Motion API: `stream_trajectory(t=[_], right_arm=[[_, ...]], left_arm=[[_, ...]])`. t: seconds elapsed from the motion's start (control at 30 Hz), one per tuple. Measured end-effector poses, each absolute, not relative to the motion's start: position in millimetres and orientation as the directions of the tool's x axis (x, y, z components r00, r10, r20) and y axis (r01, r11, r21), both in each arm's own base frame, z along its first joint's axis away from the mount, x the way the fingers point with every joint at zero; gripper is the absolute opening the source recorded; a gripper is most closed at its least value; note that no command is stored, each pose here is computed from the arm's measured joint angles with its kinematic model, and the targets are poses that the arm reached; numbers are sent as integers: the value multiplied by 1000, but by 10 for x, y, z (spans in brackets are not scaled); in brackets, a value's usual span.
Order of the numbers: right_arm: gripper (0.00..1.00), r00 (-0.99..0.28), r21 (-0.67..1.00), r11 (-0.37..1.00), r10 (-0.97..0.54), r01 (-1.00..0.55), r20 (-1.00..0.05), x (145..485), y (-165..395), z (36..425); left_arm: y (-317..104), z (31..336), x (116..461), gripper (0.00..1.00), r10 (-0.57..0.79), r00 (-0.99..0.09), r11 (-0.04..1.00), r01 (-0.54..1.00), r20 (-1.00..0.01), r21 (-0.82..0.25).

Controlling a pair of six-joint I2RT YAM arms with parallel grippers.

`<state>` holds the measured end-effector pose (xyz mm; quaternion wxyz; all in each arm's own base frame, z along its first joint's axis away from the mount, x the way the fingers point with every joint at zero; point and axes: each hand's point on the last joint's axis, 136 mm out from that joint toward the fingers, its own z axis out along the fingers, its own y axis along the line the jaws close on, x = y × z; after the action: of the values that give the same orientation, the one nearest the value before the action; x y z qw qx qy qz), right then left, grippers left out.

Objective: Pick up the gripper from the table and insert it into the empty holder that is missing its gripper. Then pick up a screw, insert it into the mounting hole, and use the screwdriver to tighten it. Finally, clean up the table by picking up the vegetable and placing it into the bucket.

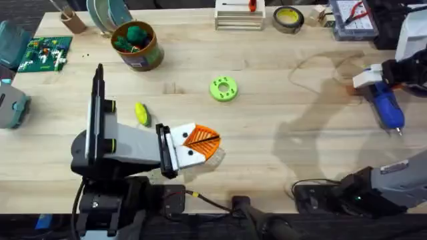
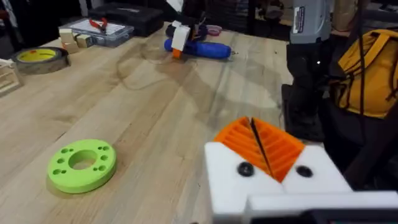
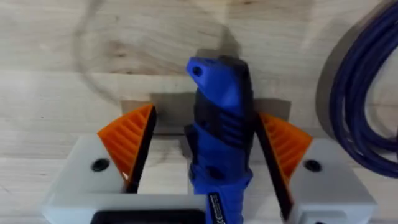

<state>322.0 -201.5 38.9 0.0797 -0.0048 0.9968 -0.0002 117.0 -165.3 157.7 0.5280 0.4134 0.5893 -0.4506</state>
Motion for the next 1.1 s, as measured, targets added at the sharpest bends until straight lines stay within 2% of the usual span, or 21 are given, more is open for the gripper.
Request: stream_trajectory(t=[0.17,0.27,0.43,0.6,0.67,0.87,0.97,1.1], right_arm=[[992,-989,-17,1000,-19,-17,-147,3199,-2039,386],[945,-989,-17,1000,-21,-18,-147,3198,-2040,386],[671,-989,-27,999,-31,-28,-144,3195,-2054,386],[486,-990,-30,999,-33,-29,-139,3186,-2060,384],[443,-990,-30,999,-34,-31,-136,3180,-2058,383],[132,-991,-29,999,-34,-31,-132,3171,-2054,382],[31,-991,-31,999,-37,-34,-131,3169,-2057,382],[19,-991,-29,999,-35,-31,-129,3163,-2054,381]], left_arm=[[-1650,1576,1181,11,12,-100,258,962,-995,-93],[-1649,1577,1187,11,12,-99,262,961,-995,-92],[-1647,1577,1193,11,12,-98,265,960,-995,-91],[-1647,1577,1193,11,12,-98,265,960,-995,-91],[-1647,1577,1193,11,12,-98,265,960,-995,-91],[-1647,1577,1193,11,12,-98,265,960,-995,-91],[-1647,1577,1193,11,12,-98,265,960,-995,-91],[-1647,1577,1193,11,12,-98,265,960,-995,-91]])
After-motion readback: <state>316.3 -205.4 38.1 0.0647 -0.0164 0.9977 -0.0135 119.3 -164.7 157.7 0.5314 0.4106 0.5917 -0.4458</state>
